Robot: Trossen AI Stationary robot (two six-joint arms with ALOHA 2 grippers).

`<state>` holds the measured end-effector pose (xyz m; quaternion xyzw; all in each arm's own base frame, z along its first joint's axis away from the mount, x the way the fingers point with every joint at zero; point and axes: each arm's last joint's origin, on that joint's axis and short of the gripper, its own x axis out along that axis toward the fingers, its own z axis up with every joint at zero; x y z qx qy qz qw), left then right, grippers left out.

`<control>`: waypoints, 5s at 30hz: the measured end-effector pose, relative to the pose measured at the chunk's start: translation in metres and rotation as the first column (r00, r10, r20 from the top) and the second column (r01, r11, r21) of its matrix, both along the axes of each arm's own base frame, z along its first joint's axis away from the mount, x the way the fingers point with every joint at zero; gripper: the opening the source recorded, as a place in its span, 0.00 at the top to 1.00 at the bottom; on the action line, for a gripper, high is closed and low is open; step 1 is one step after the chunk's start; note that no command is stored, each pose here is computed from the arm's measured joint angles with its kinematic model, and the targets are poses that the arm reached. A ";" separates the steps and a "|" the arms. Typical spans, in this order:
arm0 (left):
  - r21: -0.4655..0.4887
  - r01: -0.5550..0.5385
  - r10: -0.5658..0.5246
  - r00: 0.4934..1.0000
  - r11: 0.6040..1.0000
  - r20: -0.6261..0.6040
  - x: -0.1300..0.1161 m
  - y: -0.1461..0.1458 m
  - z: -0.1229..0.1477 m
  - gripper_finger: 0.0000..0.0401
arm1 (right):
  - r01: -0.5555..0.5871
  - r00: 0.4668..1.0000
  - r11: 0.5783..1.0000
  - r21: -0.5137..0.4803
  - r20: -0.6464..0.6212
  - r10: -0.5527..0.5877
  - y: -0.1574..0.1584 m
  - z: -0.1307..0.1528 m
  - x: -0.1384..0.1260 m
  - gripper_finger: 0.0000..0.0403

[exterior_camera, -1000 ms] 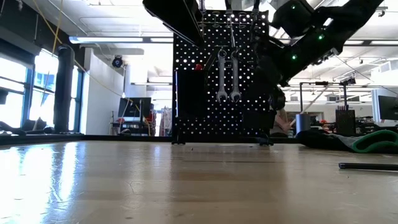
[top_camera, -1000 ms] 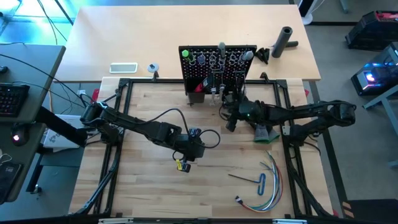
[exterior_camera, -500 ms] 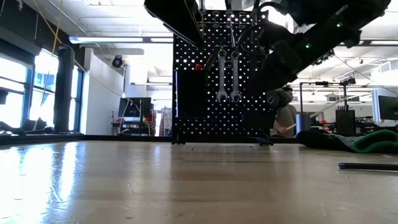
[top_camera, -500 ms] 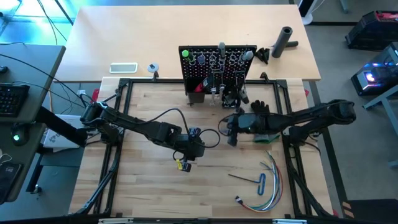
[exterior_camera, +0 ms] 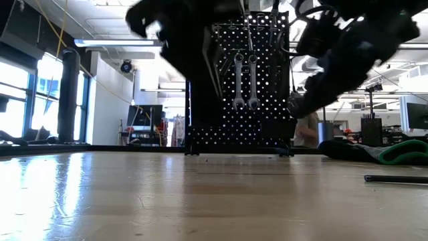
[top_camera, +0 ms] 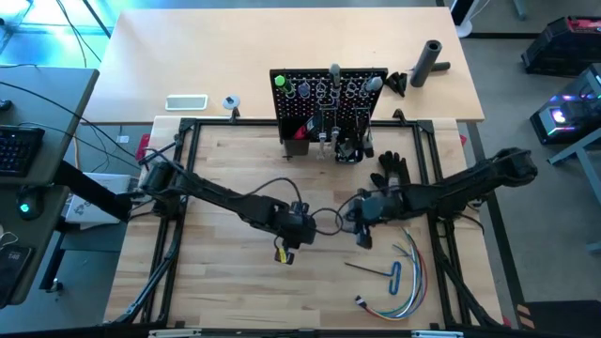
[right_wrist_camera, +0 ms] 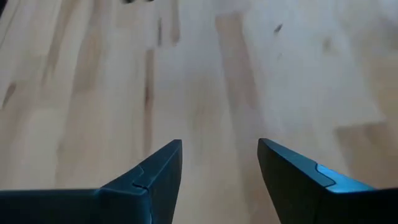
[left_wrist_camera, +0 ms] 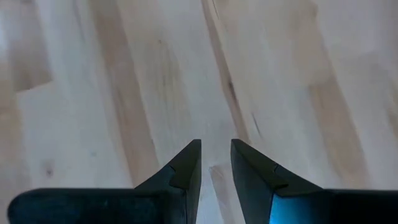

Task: Hang tools onto peg board
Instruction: Put the blue pick tool on the left black bin on the peg board

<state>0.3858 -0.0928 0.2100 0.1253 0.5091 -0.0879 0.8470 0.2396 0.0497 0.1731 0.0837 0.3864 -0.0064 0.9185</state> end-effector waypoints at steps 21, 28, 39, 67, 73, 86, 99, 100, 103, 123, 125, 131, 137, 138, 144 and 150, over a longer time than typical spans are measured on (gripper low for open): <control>-0.046 0.061 -0.052 0.982 0.997 0.180 0.031 -0.009 -0.024 0.80 | 0.005 0.975 0.994 0.113 -0.222 0.020 0.046 -0.012 -0.031 0.49; -0.099 0.102 -0.082 0.978 0.990 0.194 0.033 -0.011 -0.022 0.80 | -0.015 0.959 0.973 0.232 -0.271 0.080 0.059 -0.012 -0.038 0.49; -0.100 0.137 -0.108 0.963 0.986 0.247 0.036 -0.013 -0.019 0.80 | 0.000 0.932 0.932 0.363 -0.338 0.132 0.084 -0.012 -0.053 0.49; -0.139 0.165 -0.104 0.924 0.977 0.369 0.055 -0.006 -0.027 0.80 | 0.085 0.916 0.960 0.266 -0.399 0.030 0.127 -0.037 -0.083 0.77; -0.127 0.176 -0.117 0.921 0.976 0.372 0.055 -0.005 -0.027 0.80 | 0.094 0.905 0.968 0.234 -0.424 0.014 0.130 -0.048 -0.081 0.77; 0.024 0.112 -0.114 0.972 0.993 0.204 0.046 0.018 -0.040 0.80 | 0.061 0.914 0.986 0.154 -0.406 0.007 0.122 -0.055 -0.073 0.91; 0.011 0.084 -0.085 0.980 0.996 0.182 0.046 0.026 -0.041 0.80 | -0.014 0.906 0.999 0.035 -0.423 0.028 0.131 -0.026 -0.060 0.99; 0.011 0.083 -0.084 0.979 0.996 0.184 0.046 0.026 -0.041 0.80 | -0.017 0.900 0.999 0.027 -0.435 0.027 0.131 -0.025 -0.062 0.99; 0.010 0.083 -0.083 0.979 0.997 0.184 0.046 0.026 -0.041 0.80 | -0.006 0.883 1.000 0.020 -0.470 0.014 0.131 -0.026 -0.066 0.99; 0.069 0.017 -0.026 0.990 0.997 0.137 0.042 0.031 -0.044 0.80 | 0.043 0.892 0.996 0.073 -0.452 -0.005 0.128 -0.040 -0.072 0.99; 0.108 -0.027 0.014 0.993 0.994 0.121 0.042 0.038 -0.045 0.80 | 0.039 0.894 0.997 0.068 -0.447 -0.005 0.126 -0.040 -0.070 0.99; 0.038 -0.063 0.060 0.994 0.997 0.088 0.040 0.052 -0.046 0.80 | 0.016 0.915 1.000 0.008 -0.404 -0.011 0.111 -0.040 -0.054 0.99; -0.060 -0.045 0.056 0.980 0.997 0.192 0.023 0.054 -0.048 0.80 | 0.006 0.928 0.998 -0.062 -0.373 -0.028 0.089 -0.040 -0.035 0.99; -0.059 -0.057 0.068 0.975 0.997 0.212 0.018 0.056 -0.049 0.80 | 0.005 0.930 0.998 -0.070 -0.366 -0.030 0.085 -0.040 -0.032 0.99; -0.107 -0.103 0.136 0.916 0.989 0.378 -0.025 0.071 -0.046 0.80 | -0.004 0.942 0.995 -0.102 -0.334 -0.031 0.063 -0.039 -0.015 0.99; -0.180 -0.058 0.138 0.869 0.982 0.475 -0.055 0.066 -0.055 0.80 | -0.021 0.960 0.993 -0.119 -0.281 -0.013 0.042 -0.040 0.004 0.99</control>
